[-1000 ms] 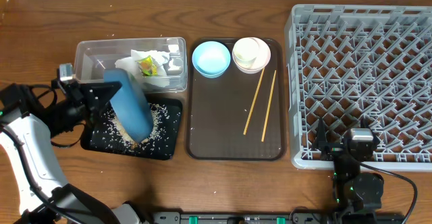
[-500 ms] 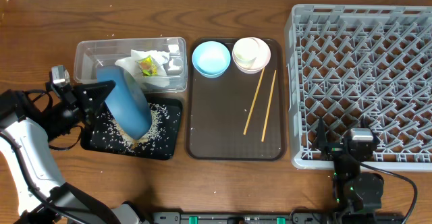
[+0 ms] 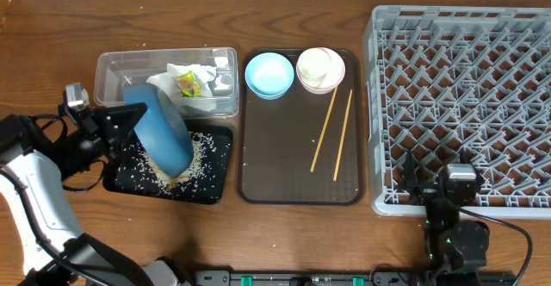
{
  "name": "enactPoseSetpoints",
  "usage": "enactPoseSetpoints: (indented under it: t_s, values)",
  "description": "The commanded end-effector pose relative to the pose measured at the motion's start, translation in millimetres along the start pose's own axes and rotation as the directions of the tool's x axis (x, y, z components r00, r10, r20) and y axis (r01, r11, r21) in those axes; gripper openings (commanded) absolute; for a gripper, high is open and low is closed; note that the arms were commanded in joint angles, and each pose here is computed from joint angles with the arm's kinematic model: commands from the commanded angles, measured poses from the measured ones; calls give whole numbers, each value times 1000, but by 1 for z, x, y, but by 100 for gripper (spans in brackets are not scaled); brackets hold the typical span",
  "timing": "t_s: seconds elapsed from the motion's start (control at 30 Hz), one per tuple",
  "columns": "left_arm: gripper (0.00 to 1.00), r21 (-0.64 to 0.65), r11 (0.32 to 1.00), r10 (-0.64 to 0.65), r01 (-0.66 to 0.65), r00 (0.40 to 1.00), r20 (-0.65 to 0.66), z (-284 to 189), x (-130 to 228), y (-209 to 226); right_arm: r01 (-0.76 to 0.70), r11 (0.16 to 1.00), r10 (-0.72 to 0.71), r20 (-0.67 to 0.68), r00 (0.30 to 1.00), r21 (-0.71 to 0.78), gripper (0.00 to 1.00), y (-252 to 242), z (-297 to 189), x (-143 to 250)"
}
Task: Sort waste into correct bins and load items into the dishwasher rack
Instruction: 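Tilt the plate with the left gripper to dump rice onto the black tray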
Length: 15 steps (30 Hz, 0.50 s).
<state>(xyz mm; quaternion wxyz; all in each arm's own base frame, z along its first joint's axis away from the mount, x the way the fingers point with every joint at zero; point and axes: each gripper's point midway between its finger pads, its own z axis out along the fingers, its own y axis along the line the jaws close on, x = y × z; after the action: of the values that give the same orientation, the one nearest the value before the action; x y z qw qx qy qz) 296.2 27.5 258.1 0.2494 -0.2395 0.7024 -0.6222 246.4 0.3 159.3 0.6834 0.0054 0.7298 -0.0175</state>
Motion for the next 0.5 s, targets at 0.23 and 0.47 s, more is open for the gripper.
enactPoseSetpoints:
  t_s: [0.23,0.47]
  values:
    - [6,37,999,-5,6,1000,-31,7,7,-10,-4,1000,4,-4,1000,-14,99,4,0,1]
    - [6,37,999,-14,15,999,-31,7,7,-10,-110,988,108,-25,994,-112,99,21,-1,4]
